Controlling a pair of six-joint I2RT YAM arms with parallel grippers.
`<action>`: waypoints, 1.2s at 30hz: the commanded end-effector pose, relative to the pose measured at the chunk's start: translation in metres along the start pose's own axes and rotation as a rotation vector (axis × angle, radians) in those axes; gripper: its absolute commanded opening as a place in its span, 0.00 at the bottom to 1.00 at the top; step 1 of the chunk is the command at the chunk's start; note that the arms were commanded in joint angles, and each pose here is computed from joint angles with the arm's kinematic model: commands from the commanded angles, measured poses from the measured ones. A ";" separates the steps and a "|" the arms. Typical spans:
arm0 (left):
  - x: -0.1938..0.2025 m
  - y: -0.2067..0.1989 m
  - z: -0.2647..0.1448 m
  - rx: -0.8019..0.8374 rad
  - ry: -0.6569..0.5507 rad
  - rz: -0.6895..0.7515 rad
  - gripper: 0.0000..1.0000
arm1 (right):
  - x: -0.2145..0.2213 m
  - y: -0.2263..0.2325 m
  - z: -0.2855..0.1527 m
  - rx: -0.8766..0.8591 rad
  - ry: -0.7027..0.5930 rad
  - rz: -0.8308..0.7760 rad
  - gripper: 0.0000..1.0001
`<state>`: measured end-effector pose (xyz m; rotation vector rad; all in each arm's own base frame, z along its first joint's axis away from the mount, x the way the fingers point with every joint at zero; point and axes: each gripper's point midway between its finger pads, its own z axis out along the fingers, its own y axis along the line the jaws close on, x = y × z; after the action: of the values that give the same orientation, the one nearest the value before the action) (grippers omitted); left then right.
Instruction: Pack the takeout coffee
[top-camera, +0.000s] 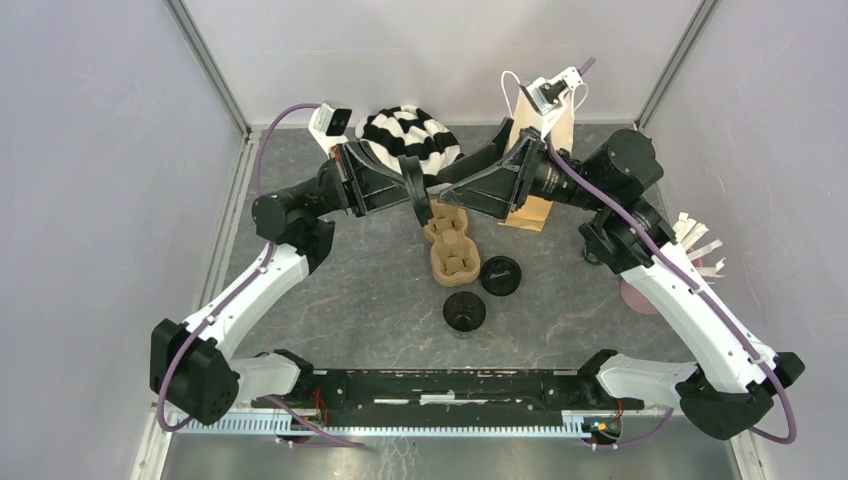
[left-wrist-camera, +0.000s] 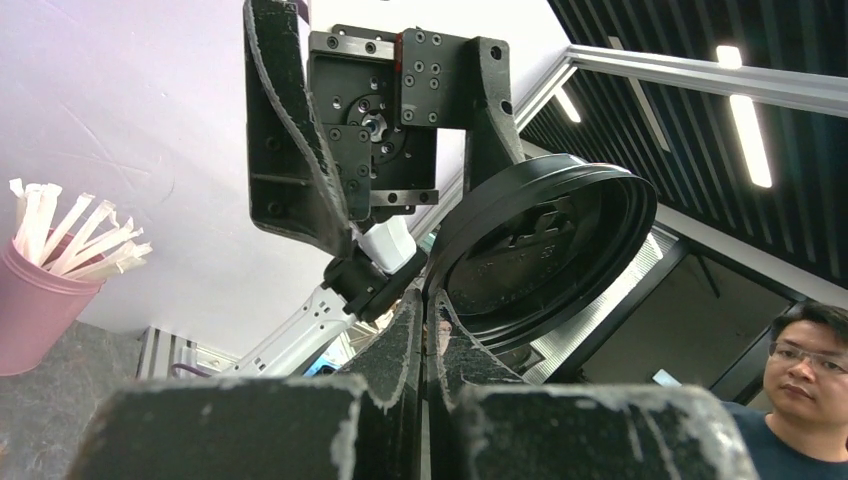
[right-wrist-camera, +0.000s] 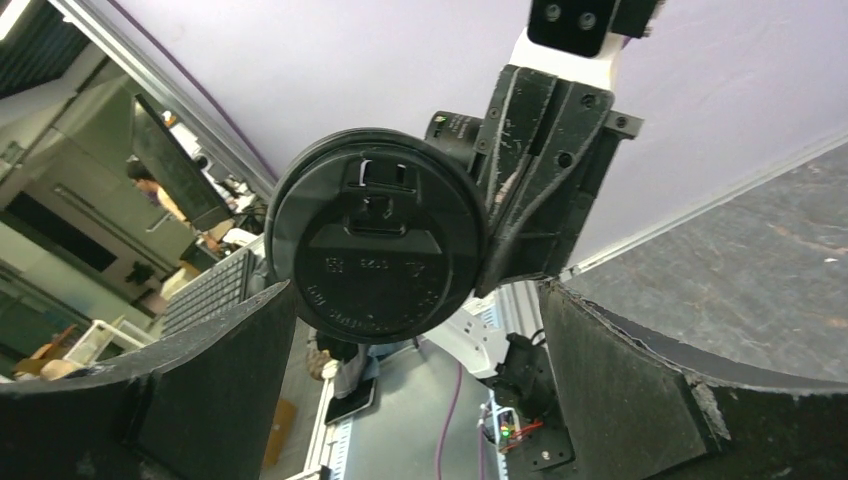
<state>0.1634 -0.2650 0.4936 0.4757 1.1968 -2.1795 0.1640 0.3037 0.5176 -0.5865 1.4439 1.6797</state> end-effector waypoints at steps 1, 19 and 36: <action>0.001 -0.014 0.003 0.044 0.028 0.021 0.02 | -0.006 0.027 -0.001 -0.118 -0.033 0.024 0.98; 0.000 -0.009 0.004 0.038 0.038 0.026 0.02 | 0.011 0.019 0.013 -0.117 0.019 0.124 0.98; 0.006 -0.007 0.002 0.019 0.060 0.029 0.02 | 0.010 0.003 0.018 -0.038 0.004 0.185 0.98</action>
<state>0.1681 -0.2681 0.4878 0.4944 1.2164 -2.1763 0.1527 0.3182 0.5176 -0.5305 1.4755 1.8560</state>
